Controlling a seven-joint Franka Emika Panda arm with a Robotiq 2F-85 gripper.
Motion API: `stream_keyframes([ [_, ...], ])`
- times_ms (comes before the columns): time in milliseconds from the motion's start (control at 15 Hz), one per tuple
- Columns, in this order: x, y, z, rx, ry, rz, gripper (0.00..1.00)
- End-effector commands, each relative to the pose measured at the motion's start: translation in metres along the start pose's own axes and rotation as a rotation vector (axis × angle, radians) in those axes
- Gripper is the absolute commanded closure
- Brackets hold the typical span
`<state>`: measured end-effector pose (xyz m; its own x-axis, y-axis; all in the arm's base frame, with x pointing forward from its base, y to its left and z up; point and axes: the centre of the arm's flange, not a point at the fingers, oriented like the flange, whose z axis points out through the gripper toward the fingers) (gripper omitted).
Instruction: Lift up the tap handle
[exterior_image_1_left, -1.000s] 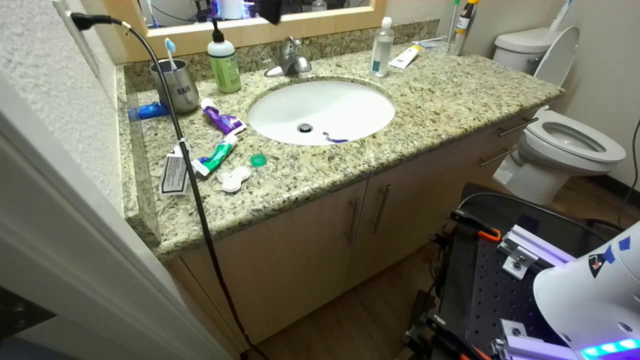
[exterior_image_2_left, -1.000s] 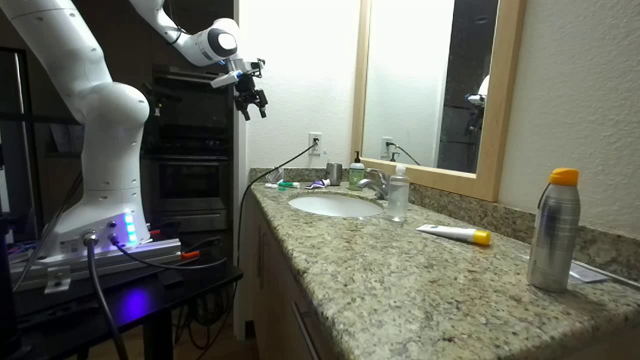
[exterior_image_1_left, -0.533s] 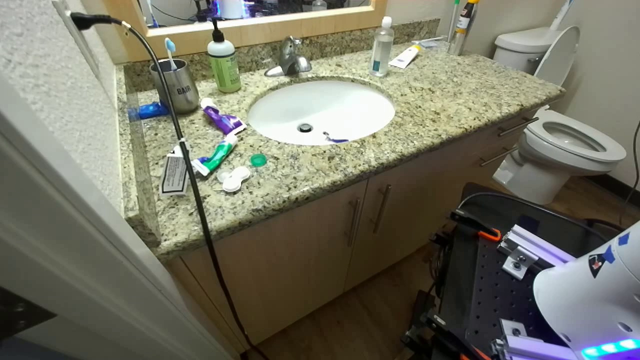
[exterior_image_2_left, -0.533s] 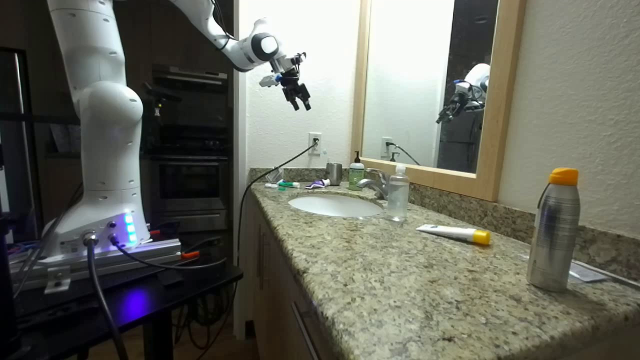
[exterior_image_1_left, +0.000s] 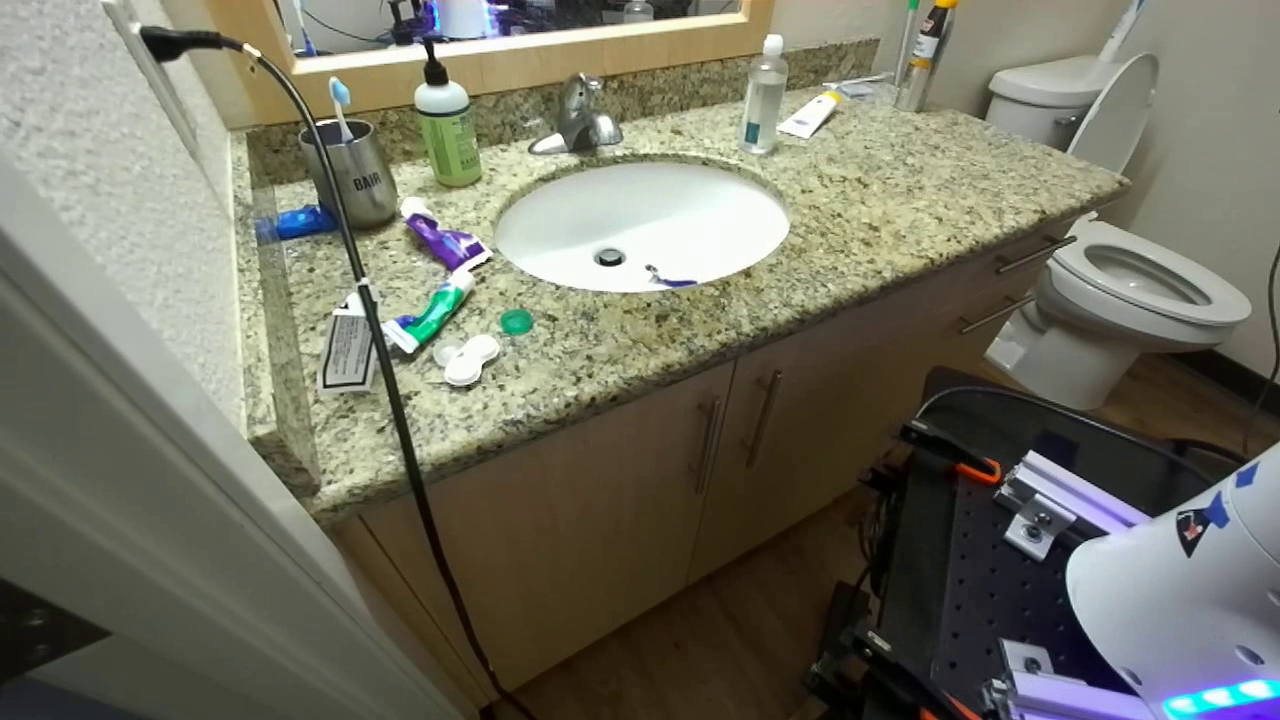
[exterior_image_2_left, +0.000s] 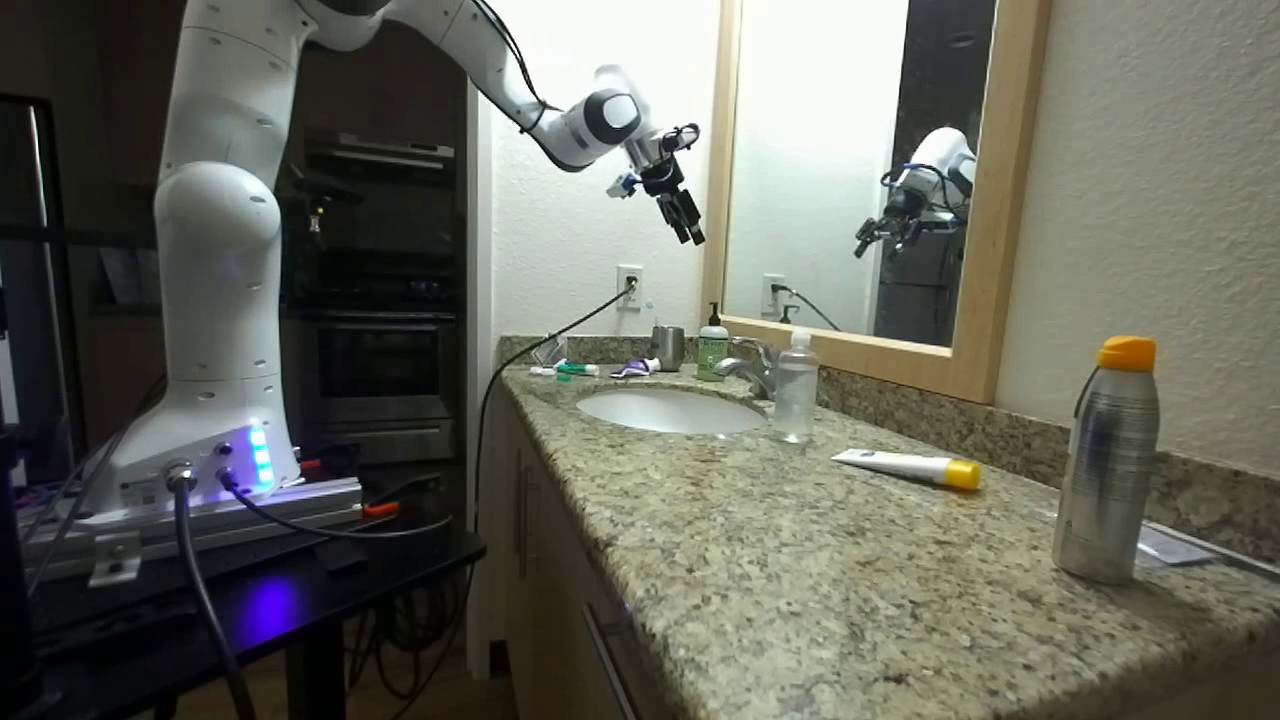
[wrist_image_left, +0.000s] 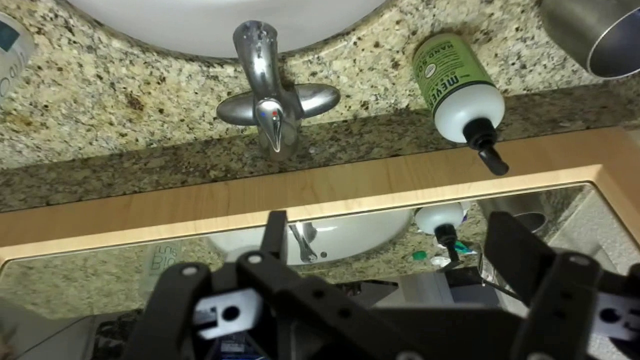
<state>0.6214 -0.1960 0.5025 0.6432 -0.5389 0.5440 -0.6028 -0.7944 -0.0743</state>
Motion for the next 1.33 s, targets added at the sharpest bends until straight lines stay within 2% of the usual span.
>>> stream_keyframes([
  [0, 0.001, -0.003, 0.001, 0.001, 0.001, 0.003, 0.0],
  [67, -0.002, -0.006, 0.004, -0.011, -0.01, -0.016, 0.0],
  [200, 0.008, -0.009, 0.037, -0.148, -0.061, 0.006, 0.0],
  [467, 0.017, 0.008, 0.078, -0.349, -0.107, 0.039, 0.0],
  [533, 0.002, 0.017, 0.06, -0.275, -0.088, 0.033, 0.0],
  [667, 0.004, 0.017, 0.076, -0.317, -0.097, 0.039, 0.0],
  [867, 0.007, 0.013, 0.077, -0.326, -0.098, 0.039, 0.0],
  [1267, 0.035, 0.028, 0.141, -0.482, -0.121, 0.121, 0.0],
])
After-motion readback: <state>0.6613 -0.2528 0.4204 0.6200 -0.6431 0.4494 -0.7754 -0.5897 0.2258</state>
